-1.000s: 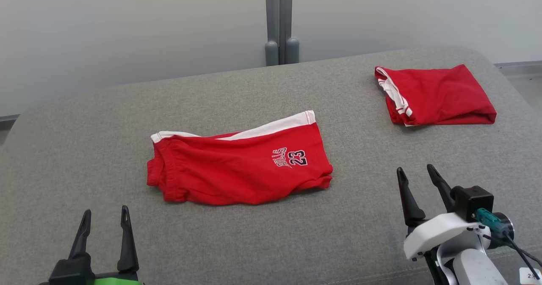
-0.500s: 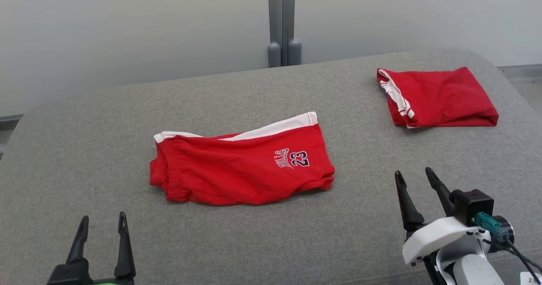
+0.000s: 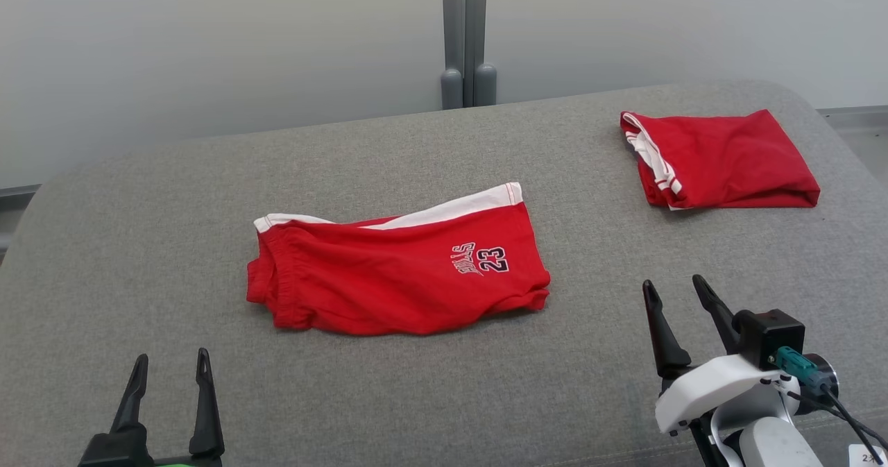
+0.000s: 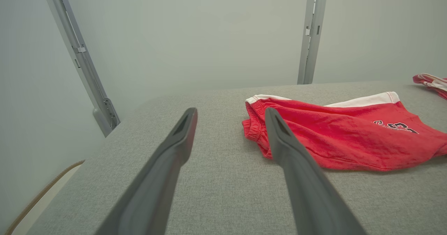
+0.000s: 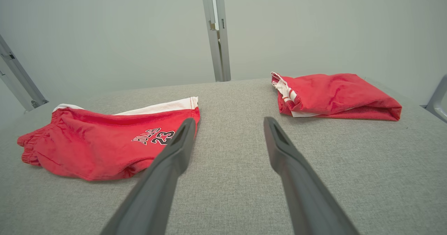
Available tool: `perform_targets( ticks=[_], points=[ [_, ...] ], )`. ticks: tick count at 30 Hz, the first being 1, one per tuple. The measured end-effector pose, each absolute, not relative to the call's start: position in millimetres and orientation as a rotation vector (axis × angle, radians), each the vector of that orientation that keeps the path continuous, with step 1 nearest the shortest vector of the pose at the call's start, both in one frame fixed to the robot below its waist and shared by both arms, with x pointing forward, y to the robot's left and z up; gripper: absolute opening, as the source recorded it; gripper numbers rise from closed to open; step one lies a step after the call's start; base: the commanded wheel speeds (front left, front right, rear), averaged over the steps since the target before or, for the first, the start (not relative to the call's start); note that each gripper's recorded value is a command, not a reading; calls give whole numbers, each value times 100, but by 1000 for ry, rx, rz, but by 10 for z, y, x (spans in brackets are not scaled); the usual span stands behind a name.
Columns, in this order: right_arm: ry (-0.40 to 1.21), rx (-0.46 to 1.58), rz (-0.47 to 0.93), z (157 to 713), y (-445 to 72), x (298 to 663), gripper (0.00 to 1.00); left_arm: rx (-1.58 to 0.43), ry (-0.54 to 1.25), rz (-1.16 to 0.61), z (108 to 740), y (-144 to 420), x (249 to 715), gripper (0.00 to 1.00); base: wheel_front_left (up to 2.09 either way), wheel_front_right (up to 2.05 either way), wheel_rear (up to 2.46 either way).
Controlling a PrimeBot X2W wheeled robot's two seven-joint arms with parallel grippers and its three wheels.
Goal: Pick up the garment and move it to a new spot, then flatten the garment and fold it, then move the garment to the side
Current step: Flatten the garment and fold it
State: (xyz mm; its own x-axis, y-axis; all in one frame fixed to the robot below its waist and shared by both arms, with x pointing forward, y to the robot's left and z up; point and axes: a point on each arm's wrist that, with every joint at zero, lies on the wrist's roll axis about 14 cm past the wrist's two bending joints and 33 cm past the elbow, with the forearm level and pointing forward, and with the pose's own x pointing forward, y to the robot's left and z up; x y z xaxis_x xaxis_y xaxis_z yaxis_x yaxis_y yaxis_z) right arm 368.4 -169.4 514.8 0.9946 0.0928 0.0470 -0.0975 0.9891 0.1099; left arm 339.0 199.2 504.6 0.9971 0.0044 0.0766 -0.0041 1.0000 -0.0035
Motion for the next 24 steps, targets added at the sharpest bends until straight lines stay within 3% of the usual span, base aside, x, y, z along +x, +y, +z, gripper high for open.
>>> perform_targets(
  ticks=[24],
  points=[
    [-38, 117, 98, 5136, -1680, 3676, 100, -1, -76, 9, 5044, 2001, 3383, 100, 0, 0, 0]
  ],
)
